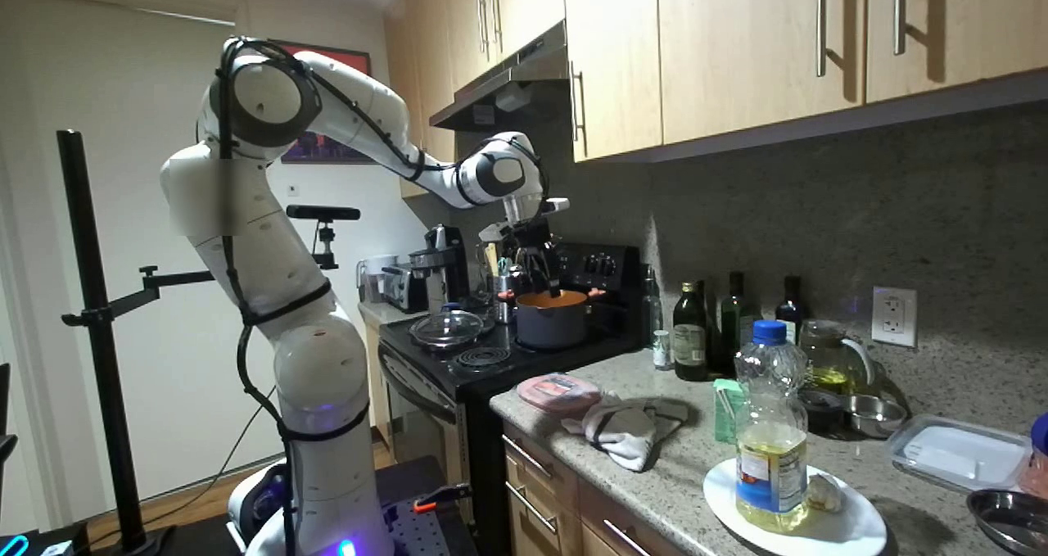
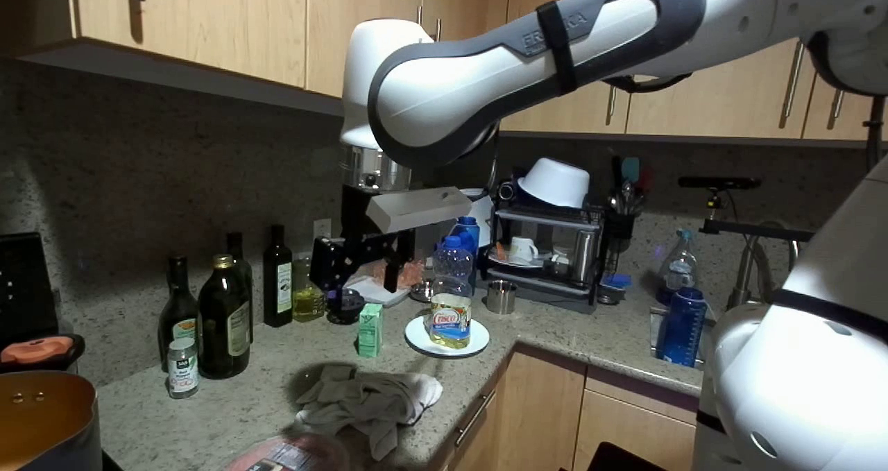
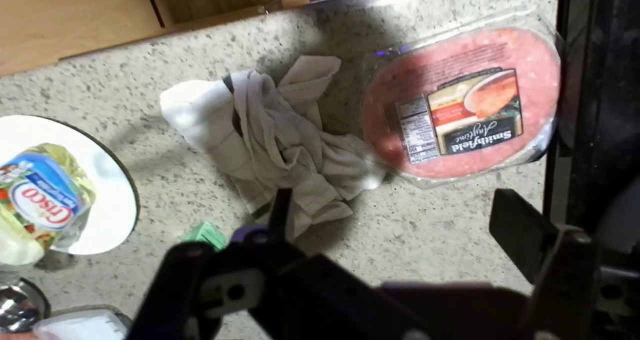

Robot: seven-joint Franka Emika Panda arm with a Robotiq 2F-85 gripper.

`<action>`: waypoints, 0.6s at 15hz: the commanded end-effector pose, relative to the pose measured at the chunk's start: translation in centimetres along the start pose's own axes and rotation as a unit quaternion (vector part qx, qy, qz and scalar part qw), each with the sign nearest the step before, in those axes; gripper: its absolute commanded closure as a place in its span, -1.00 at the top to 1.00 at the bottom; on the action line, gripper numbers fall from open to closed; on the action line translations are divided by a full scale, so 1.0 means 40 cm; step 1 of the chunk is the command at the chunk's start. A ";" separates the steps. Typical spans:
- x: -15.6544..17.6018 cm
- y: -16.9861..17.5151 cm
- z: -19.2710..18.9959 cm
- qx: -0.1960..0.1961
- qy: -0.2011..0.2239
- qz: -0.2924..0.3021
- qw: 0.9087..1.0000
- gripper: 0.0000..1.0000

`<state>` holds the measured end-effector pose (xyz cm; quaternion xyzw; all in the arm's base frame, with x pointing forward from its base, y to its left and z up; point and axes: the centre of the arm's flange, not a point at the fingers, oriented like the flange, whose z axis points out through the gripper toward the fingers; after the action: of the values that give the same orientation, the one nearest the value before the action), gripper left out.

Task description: Pick up the package from the counter and put it in the pot

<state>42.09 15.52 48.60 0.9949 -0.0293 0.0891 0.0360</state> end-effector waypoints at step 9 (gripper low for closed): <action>0.053 -0.030 0.217 0.131 -0.048 0.037 0.990 1.00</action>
<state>45.62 16.18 42.88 0.9954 -0.0402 0.0636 -0.0585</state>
